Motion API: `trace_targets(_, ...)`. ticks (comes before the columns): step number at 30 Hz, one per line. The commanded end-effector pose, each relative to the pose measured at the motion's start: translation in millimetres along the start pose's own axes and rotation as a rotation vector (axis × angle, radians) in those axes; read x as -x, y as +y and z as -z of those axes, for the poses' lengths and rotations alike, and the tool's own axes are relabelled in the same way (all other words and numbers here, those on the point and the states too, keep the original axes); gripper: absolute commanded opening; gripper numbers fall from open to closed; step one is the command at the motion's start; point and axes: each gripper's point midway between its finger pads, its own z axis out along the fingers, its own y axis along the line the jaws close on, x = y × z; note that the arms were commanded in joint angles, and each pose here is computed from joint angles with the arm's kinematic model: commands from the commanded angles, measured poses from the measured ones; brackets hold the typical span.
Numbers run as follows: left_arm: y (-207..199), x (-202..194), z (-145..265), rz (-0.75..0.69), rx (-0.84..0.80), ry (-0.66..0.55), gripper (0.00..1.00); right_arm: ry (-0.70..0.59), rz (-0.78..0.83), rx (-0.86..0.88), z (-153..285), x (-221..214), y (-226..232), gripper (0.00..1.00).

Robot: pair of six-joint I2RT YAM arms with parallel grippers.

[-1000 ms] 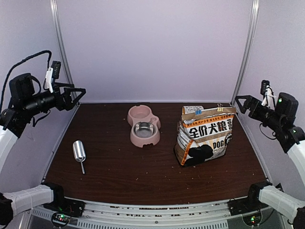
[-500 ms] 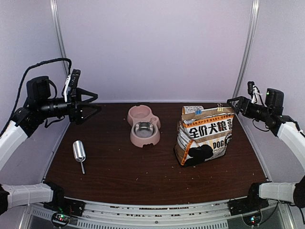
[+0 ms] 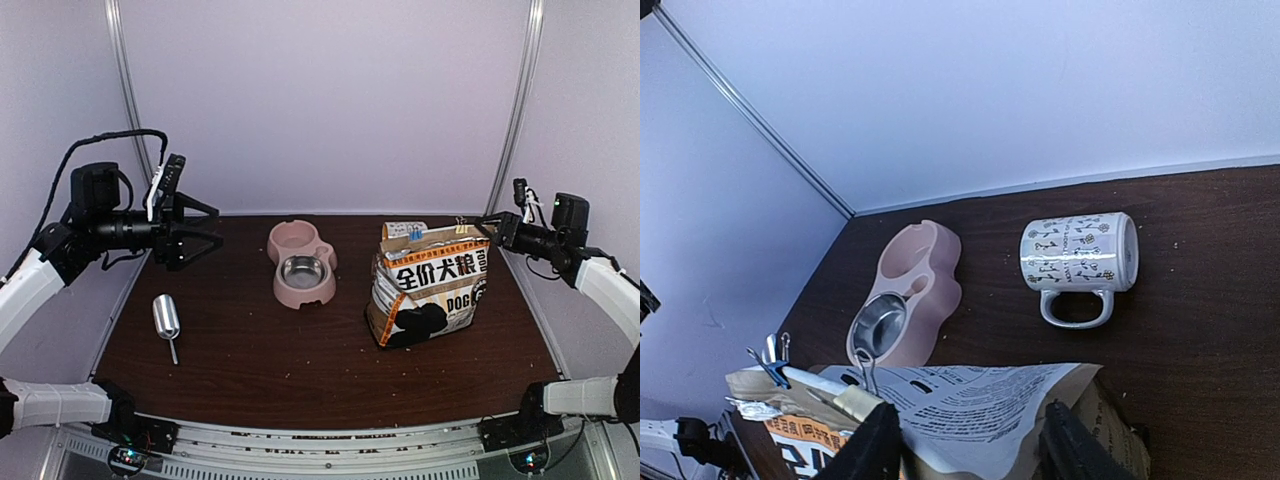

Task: Serve the pet food

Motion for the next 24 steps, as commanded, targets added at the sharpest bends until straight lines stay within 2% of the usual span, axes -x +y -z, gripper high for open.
trace_targets(1,-8.7,5.5,-3.8,-0.040,-0.035,0.009,0.98,0.016,0.006,0.072,0.7,-5.7,12.3,0.43)
trace_targets(7,-3.0,-2.3,-14.0,-0.013,-0.024,0.039,0.98,-0.007,-0.001,0.097,14.1,-14.8,28.9,0.17)
trace_targets(11,-0.3,-8.0,-40.6,0.022,0.024,0.073,0.98,-0.031,-0.007,0.121,22.6,-24.6,42.9,0.00)
trace_targets(14,-4.9,-4.5,-67.9,0.094,0.031,0.067,0.98,-0.047,-0.001,0.146,27.7,-29.4,54.9,0.00)
trace_targets(20,-33.2,19.9,-146.7,0.065,0.022,0.015,0.98,-0.069,0.035,0.189,38.2,-32.6,72.9,0.00)
trace_targets(24,-25.7,15.4,-203.4,0.174,-0.018,0.034,0.98,-0.073,0.051,0.200,42.6,-37.2,76.1,0.00)
